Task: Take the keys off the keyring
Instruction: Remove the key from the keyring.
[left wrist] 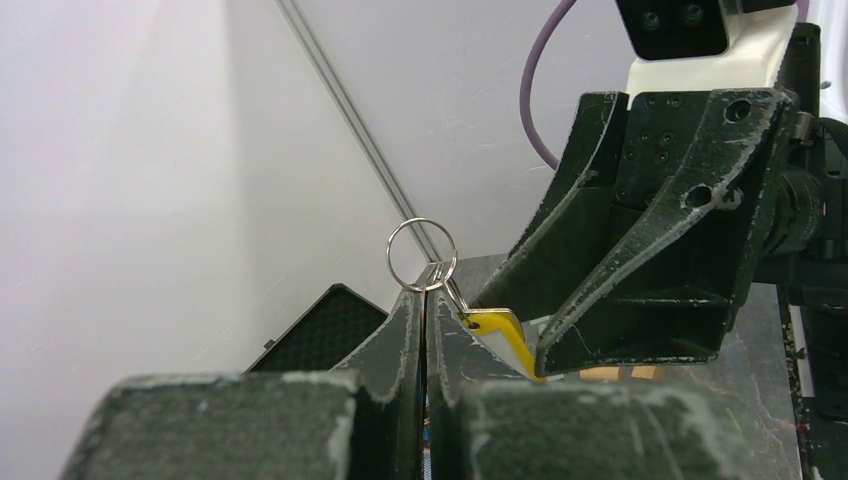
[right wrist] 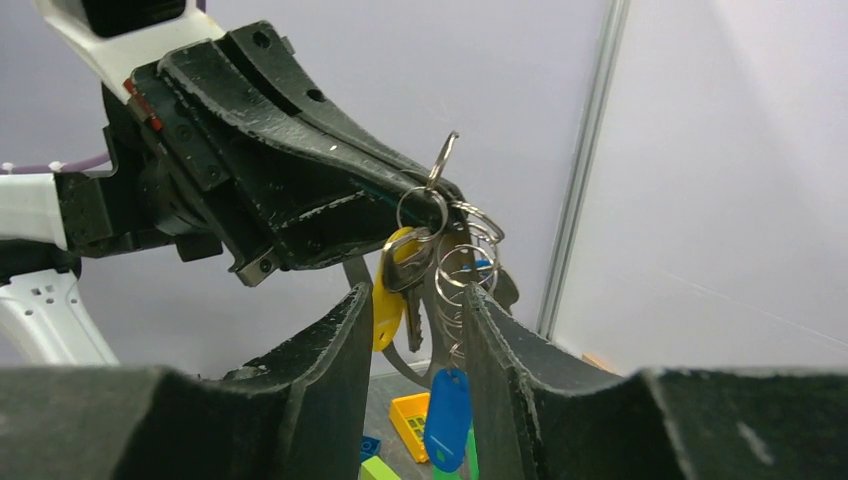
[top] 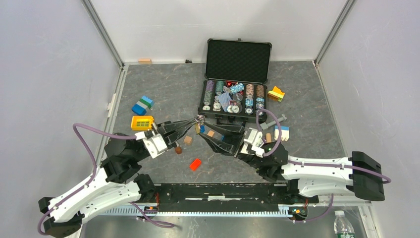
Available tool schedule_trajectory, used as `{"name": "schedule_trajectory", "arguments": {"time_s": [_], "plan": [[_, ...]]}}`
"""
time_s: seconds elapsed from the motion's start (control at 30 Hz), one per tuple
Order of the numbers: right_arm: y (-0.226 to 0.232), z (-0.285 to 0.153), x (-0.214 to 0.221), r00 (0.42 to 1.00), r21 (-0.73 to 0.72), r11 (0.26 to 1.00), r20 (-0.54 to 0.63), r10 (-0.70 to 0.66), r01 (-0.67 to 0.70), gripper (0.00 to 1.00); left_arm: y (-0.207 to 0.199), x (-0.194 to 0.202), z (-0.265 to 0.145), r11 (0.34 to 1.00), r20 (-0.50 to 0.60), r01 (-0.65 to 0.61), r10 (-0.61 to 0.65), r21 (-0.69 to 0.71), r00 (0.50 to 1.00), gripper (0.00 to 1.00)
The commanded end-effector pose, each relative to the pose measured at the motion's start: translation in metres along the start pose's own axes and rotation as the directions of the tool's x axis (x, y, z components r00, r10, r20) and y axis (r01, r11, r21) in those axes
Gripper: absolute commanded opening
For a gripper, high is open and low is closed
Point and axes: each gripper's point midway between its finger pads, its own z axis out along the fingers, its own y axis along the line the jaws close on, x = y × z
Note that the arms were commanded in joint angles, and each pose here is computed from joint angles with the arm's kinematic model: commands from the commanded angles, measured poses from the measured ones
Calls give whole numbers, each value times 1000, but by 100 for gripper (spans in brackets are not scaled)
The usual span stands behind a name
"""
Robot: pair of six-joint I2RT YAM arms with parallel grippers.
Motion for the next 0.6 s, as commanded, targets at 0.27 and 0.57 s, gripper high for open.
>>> {"name": "schedule_trajectory", "arguments": {"time_s": [0.27, 0.57], "plan": [[-2, 12, -23, 996, 23, 999, 90, 24, -26, 39, 1, -26, 2, 1000, 105, 12, -13, 10, 994, 2], [0, 18, -23, 995, 24, 999, 94, 35, -38, 31, -3, -21, 4, 999, 96, 25, -27, 25, 995, 2]]}}
